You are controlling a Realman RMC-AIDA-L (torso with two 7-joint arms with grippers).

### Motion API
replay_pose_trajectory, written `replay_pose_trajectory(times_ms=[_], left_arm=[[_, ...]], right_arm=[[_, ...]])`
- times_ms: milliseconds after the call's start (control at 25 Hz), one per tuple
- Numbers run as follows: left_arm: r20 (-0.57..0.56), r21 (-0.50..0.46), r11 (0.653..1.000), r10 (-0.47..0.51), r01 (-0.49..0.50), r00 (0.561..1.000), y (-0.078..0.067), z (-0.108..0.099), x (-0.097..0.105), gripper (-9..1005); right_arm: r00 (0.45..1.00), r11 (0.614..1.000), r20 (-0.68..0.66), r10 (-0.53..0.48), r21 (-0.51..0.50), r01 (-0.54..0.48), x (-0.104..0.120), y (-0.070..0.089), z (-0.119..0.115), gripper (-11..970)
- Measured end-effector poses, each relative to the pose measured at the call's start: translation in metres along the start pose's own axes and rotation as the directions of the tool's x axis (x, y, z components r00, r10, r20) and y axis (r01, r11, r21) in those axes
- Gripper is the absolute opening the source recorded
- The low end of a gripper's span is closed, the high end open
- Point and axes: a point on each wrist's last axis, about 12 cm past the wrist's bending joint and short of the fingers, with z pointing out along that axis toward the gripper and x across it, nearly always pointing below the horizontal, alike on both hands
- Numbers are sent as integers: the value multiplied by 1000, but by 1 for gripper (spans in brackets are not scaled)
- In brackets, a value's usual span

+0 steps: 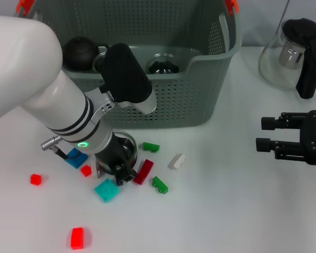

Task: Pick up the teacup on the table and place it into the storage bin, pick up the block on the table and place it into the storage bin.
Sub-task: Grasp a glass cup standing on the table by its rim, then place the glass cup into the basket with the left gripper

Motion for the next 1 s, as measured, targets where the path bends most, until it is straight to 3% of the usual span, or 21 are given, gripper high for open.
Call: replay_pose_trajectory(times_ms=[480, 760, 1000], left_arm=[[12, 1, 1000, -19, 19, 1000, 2, -1, -2, 74], [3, 8, 1000, -16, 16, 1000, 0, -4, -2, 54], [12, 31, 999, -8, 8, 1000, -4, -27, -4, 52]], right_arm=[[1000, 1000, 1, 7, -4, -7, 2, 1, 0, 627], [1000, 1000, 2, 8, -6, -8, 2, 1, 1, 627], [1000, 1000, 2, 5, -6, -5, 2, 1, 1, 627]])
